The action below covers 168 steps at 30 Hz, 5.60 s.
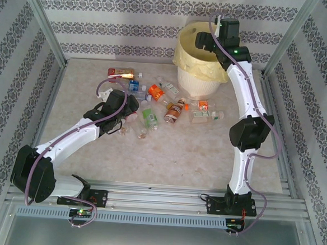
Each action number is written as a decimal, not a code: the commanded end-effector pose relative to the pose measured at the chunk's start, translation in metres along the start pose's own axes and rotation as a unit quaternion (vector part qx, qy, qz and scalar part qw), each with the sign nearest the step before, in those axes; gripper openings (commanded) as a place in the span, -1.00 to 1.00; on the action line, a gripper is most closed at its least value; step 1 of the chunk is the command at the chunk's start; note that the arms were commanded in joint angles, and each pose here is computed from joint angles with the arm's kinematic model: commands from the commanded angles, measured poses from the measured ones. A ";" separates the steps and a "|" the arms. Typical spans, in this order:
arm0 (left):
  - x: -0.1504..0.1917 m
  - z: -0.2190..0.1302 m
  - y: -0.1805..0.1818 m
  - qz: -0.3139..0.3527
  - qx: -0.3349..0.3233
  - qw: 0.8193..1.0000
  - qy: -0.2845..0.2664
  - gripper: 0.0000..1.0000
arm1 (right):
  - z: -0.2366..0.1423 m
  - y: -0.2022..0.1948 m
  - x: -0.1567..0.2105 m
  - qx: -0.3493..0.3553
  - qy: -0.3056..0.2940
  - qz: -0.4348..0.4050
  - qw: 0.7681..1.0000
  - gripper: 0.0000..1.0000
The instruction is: Put the plastic bottles in the bin
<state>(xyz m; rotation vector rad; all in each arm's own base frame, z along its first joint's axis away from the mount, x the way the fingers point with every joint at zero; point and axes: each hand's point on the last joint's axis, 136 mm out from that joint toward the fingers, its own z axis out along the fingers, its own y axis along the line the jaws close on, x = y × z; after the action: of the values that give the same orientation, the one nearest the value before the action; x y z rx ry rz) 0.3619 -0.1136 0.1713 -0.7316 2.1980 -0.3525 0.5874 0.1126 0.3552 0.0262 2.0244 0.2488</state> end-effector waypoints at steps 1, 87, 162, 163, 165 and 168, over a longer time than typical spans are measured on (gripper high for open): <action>0.005 0.006 0.010 -0.010 -0.016 1.000 0.009 0.99 | -0.057 0.011 -0.037 -0.026 -0.050 0.000 0.998 0.83; 0.011 0.019 0.008 -0.047 -0.001 0.998 0.038 0.99 | -0.031 -0.126 0.324 0.068 0.083 0.552 0.827 -0.31; -0.029 -0.028 -0.051 0.021 0.214 0.974 -0.077 0.99 | -0.074 -0.024 -0.097 0.042 -0.251 -0.024 0.967 -0.49; -0.029 -0.028 -0.050 0.019 0.211 0.974 -0.078 0.99 | -0.070 -0.027 -0.093 0.054 -0.237 -0.035 0.969 -0.48; -0.029 -0.028 -0.047 0.016 0.205 0.975 -0.080 0.99 | -0.058 -0.035 -0.082 0.078 -0.207 -0.057 0.973 -0.47; -0.030 -0.025 -0.039 0.008 0.185 0.979 -0.082 0.99 | -0.044 -0.049 -0.068 0.118 -0.181 -0.074 0.974 -0.45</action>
<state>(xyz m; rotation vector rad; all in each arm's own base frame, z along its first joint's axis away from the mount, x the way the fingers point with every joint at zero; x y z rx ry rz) 0.3763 -0.1432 0.2275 -0.4484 1.9095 -0.7062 0.5799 0.0661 0.4384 0.0705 1.6136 0.0737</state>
